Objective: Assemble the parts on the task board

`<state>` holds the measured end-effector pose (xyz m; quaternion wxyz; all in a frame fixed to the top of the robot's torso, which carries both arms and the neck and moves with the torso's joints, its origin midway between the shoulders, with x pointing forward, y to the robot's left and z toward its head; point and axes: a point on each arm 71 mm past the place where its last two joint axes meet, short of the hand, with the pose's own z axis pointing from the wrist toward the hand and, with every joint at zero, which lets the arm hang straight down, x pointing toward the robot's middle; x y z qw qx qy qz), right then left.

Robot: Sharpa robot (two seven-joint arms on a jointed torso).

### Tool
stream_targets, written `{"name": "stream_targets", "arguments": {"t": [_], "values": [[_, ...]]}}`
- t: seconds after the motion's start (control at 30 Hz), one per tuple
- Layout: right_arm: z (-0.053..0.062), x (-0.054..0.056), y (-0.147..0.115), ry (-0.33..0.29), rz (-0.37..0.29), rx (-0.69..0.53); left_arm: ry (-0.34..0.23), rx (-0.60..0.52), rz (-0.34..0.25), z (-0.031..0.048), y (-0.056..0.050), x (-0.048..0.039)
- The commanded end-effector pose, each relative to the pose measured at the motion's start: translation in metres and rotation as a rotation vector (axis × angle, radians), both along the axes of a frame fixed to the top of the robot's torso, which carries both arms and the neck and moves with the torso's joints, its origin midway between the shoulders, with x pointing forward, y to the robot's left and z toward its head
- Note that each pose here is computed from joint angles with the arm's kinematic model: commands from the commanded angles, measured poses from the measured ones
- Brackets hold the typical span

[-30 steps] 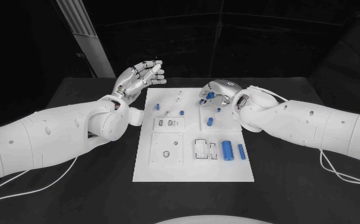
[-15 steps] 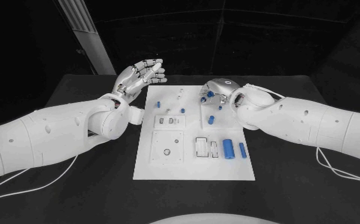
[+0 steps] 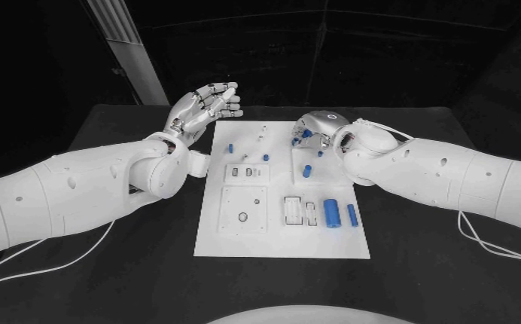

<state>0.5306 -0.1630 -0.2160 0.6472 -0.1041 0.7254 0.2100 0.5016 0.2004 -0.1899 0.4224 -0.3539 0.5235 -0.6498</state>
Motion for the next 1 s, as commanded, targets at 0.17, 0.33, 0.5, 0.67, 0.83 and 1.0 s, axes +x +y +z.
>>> {"name": "stream_targets", "arguments": {"t": [0.17, 0.33, 0.5, 0.67, 0.83, 1.0], "values": [[0.000, 0.003, -0.001, 0.010, -0.031, -0.025, -0.199, -0.084, -0.009, 0.0157, 0.001, -0.0040], [-0.002, 0.003, 0.000, 0.021, -0.028, -0.034, -0.197, -0.082, -0.007, 0.0154, 0.002, -0.0035], [-0.003, 0.004, 0.004, 0.038, -0.020, -0.046, -0.197, -0.079, -0.003, 0.0153, 0.002, -0.0032], [-0.004, 0.005, 0.006, 0.046, -0.018, -0.053, -0.199, -0.077, 0.002, 0.0154, 0.003, -0.0028], [-0.005, 0.006, 0.009, 0.052, -0.015, -0.058, -0.202, -0.075, 0.006, 0.0154, 0.004, -0.0023], [-0.006, 0.006, 0.012, 0.058, -0.011, -0.062, -0.201, -0.075, 0.005, 0.0153, 0.003, -0.0021]]}}
